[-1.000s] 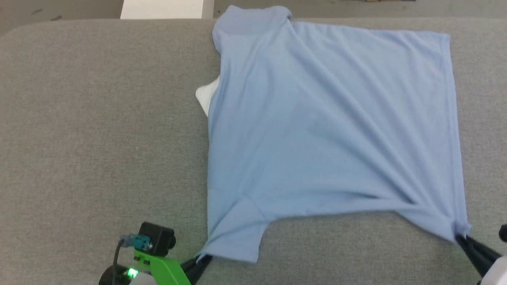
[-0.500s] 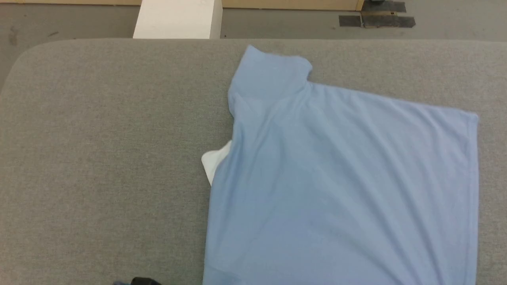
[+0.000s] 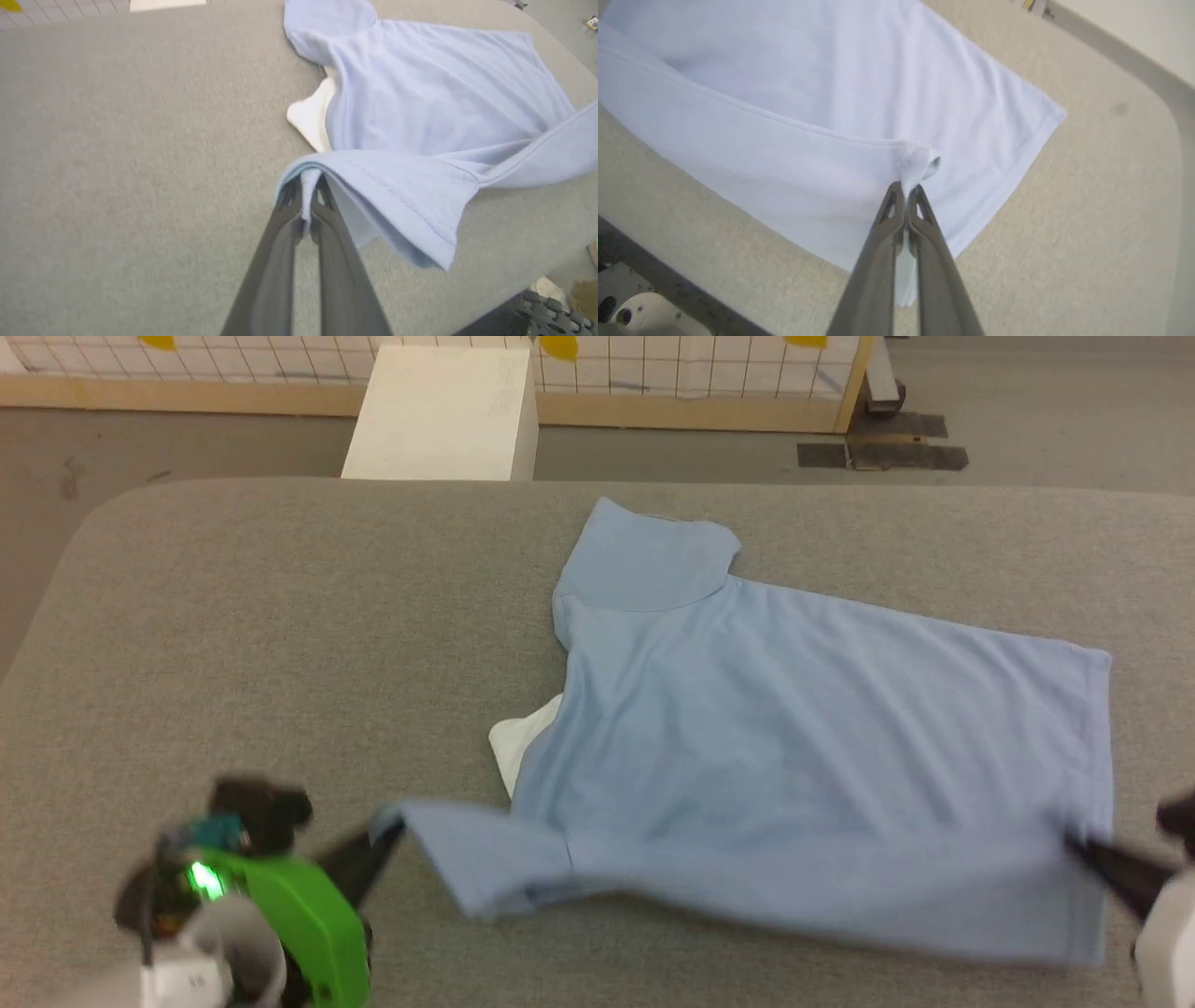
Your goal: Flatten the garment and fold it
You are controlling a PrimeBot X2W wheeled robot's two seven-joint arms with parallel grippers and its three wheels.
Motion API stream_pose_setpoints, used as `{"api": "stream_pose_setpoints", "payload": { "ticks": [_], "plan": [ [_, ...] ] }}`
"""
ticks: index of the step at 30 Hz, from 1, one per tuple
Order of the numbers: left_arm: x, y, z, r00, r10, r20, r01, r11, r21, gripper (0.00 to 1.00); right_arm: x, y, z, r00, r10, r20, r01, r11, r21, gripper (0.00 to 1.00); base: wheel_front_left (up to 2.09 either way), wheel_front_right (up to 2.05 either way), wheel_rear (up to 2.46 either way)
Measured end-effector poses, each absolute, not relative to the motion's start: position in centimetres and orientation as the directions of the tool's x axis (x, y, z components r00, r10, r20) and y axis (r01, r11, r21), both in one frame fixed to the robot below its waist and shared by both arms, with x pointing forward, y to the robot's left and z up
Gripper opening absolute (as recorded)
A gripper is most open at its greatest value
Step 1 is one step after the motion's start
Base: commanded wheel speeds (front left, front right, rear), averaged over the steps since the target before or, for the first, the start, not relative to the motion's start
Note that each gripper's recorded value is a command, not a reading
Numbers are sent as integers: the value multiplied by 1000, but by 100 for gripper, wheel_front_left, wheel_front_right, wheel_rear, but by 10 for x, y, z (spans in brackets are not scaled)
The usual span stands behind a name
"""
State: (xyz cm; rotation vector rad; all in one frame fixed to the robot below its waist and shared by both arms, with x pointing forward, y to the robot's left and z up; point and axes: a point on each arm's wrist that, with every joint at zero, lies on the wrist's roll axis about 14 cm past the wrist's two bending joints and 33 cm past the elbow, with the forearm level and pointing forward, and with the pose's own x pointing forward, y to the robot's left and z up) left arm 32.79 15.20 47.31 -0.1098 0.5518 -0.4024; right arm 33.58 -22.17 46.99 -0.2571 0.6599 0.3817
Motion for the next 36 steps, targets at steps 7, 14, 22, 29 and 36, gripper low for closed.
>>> {"api": "stream_pose_setpoints", "payload": {
  "ticks": [7, 14, 22, 29, 36],
  "plan": [
    [397, 158, 581, 893, -405, -195, 420, 906, 41, 0, 415, -200, 602, 907, 337, -252, -413, 833, -369, 0, 0, 0, 0],
    [442, 165, 716, 901, -397, 176, 344, 899, 271, 0, 450, -179, 720, 917, 396, 43, -300, 757, -581, 0, 0, 0, 0],
    [446, 162, 789, 856, -407, 319, 292, 890, 350, 0, 451, -162, 795, 879, 434, 199, -204, 718, -666, 0, 0, 0, 0],
    [451, 171, 827, 854, -388, 346, 240, 885, 398, 0, 456, -170, 826, 883, 412, 224, -154, 706, -691, 0, 0, 0, 0],
    [499, 177, 818, 900, -345, 265, 248, 907, 340, 0, 503, -185, 797, 927, 362, 98, -212, 722, -658, 0, 0, 0, 0]
  ]
}}
